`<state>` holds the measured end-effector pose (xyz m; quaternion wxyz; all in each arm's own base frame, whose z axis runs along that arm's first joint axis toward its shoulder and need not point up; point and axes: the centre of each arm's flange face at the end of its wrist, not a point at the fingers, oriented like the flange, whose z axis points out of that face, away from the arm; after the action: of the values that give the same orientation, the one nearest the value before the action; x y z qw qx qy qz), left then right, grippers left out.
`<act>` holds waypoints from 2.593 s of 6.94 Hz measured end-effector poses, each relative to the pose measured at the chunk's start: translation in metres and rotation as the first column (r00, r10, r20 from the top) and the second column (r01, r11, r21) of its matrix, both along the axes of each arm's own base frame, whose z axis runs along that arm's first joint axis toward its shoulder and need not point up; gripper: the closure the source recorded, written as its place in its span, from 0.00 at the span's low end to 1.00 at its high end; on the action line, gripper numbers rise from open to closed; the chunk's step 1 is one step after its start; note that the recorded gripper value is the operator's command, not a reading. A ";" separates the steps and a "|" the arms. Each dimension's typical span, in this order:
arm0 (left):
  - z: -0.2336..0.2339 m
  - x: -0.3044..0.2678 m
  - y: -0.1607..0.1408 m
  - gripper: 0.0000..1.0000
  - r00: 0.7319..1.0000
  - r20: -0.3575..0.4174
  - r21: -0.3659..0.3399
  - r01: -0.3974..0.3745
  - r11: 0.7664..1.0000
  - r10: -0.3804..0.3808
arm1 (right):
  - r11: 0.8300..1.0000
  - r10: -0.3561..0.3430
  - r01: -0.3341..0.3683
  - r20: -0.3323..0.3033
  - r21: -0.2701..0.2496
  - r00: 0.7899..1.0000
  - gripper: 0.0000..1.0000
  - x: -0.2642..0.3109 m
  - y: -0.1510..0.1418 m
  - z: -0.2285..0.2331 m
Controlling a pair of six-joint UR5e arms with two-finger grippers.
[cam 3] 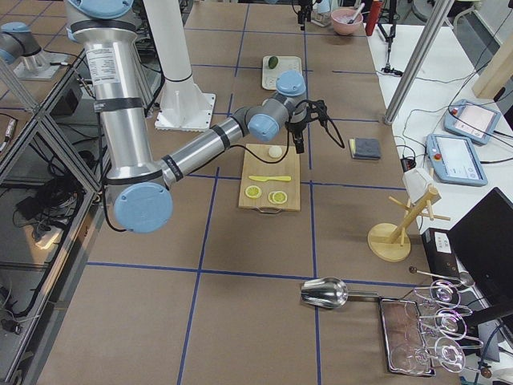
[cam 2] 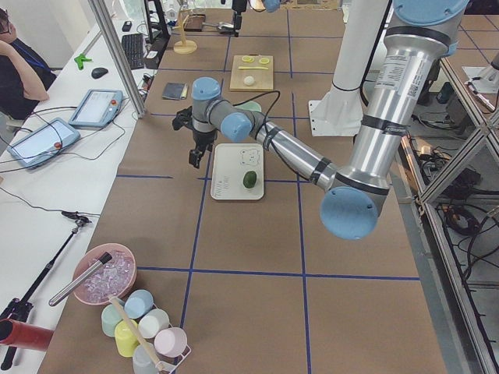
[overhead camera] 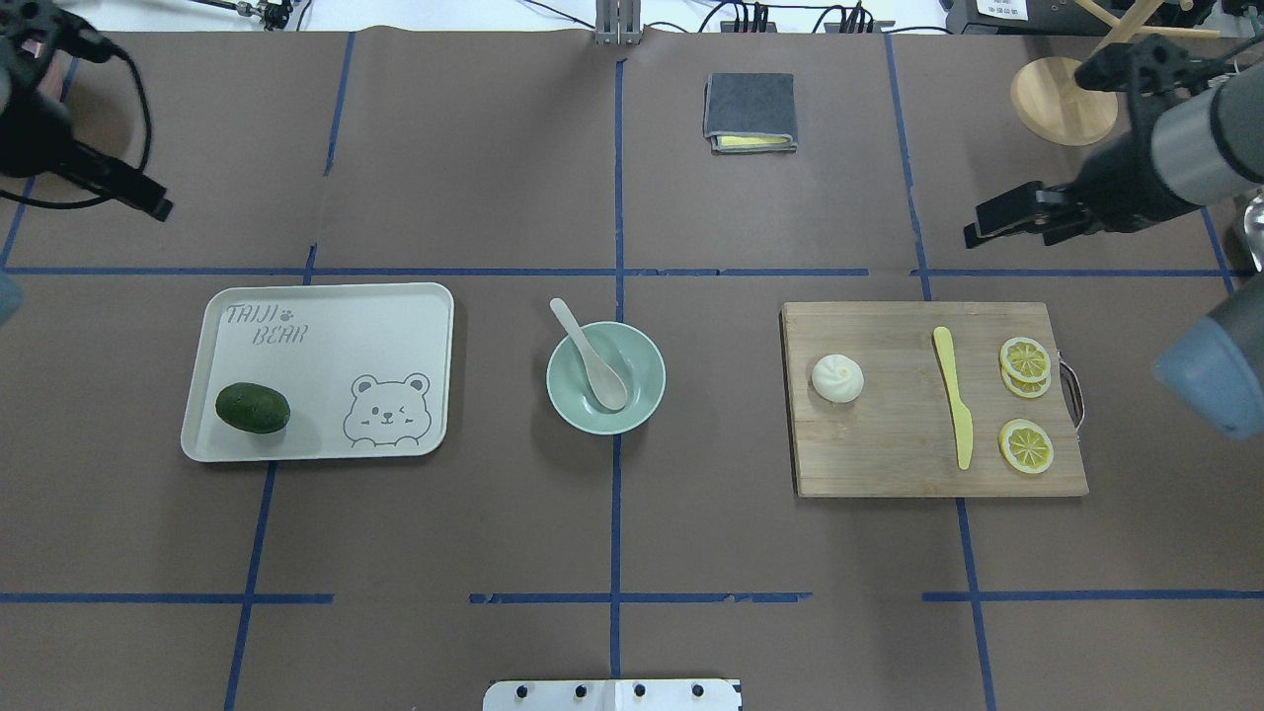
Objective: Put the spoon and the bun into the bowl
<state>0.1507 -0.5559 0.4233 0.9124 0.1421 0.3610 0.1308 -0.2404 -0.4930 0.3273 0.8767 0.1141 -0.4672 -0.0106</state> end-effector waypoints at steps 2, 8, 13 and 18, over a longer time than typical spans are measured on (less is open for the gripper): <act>0.092 -0.104 0.001 0.00 0.999 0.045 -0.042 -0.014 0.999 0.016 | 0.999 0.007 -0.009 -0.056 -0.032 0.998 0.00 -0.074 0.009 -0.054; 0.202 -0.211 0.069 0.00 1.000 -0.014 -0.099 -0.024 0.995 0.022 | 0.999 0.037 -0.030 -0.225 0.033 0.974 0.03 -0.202 0.048 -0.001; 0.198 -0.210 0.068 0.00 1.000 -0.015 -0.087 -0.025 0.996 0.024 | 1.000 0.020 -0.015 -0.239 0.022 0.971 0.19 -0.208 0.047 0.030; 0.196 -0.210 0.067 0.00 1.000 -0.015 -0.083 -0.025 0.996 0.024 | 1.000 -0.007 0.008 -0.237 0.002 0.971 1.00 -0.215 0.057 0.032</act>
<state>-0.0595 -0.4891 0.6194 0.9133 0.1005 0.3741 0.1257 -0.4551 -0.4360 0.3593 0.9260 0.1117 -0.3596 -0.0283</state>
